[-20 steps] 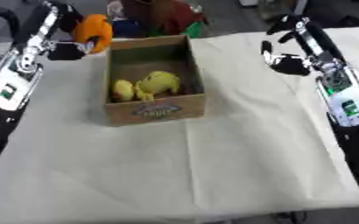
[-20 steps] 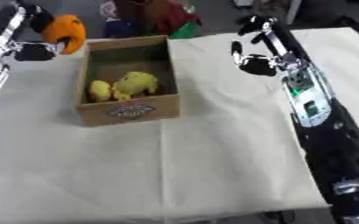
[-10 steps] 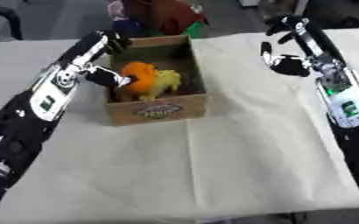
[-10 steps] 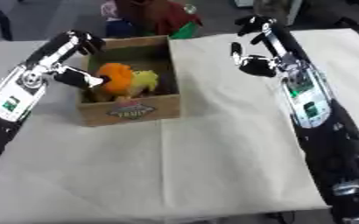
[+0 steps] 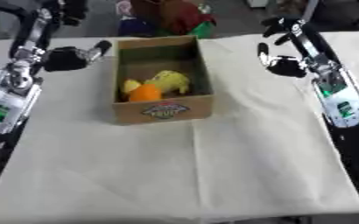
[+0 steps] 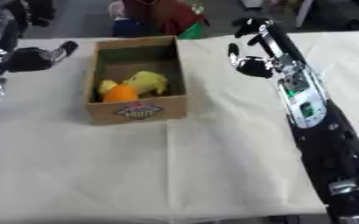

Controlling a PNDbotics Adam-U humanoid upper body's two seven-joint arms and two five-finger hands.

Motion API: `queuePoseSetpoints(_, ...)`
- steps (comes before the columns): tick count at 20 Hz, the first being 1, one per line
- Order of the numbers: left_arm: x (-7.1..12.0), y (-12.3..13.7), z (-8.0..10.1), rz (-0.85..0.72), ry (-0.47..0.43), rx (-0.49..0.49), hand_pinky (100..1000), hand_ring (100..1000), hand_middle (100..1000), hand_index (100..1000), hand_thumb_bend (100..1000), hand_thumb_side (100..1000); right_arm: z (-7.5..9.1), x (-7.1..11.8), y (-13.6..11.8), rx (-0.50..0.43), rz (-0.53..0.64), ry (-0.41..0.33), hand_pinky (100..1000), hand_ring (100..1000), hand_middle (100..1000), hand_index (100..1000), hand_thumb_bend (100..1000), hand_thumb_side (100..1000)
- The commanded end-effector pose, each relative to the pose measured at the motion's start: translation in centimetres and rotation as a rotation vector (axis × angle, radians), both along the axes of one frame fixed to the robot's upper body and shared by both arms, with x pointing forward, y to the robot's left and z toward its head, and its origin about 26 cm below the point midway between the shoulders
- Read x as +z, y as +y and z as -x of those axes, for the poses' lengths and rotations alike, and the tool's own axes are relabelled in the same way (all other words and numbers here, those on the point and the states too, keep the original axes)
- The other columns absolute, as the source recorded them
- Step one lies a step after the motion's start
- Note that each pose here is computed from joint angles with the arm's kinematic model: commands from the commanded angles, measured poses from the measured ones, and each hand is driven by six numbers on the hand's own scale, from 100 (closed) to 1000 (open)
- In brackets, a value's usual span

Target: Pick up objects on the table and place them in the box.

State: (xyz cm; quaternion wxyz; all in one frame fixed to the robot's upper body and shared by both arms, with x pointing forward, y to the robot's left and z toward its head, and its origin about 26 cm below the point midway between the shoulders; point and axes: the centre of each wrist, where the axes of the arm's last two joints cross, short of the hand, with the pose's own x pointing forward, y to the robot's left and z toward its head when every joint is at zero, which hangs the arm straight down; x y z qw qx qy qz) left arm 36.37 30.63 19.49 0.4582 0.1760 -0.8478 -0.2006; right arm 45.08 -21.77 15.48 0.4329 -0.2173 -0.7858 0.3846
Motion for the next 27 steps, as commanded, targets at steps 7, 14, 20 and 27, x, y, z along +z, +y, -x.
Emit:
queuePoseSetpoints(7, 0.3, 3.2, 4.6, 0.211, -0.039, 0.144, 715, 669, 619, 770, 424, 100, 0.4, 1.6, -2.1, -0.050, -0.080, -0.075, 650, 761, 596, 806, 100, 100)
queuePoseSetpoints(14, -1.2, 3.6, 5.3, 0.255, 0.003, 0.188, 700, 655, 606, 759, 410, 100, 0.6, 1.7, -2.3, -0.050, -0.113, -0.086, 647, 757, 589, 803, 100, 100)
queuePoseSetpoints(20, -1.5, 3.4, 5.3, 0.262, 0.016, 0.178, 695, 647, 599, 755, 406, 100, 0.6, 1.6, -2.2, -0.046, -0.124, -0.082, 647, 757, 588, 798, 100, 100)
queuePoseSetpoints(27, -2.1, 3.3, 5.3, 0.265, 0.040, 0.172, 689, 641, 593, 756, 400, 100, 0.7, 1.6, -2.3, -0.046, -0.138, -0.082, 648, 757, 587, 789, 100, 100)
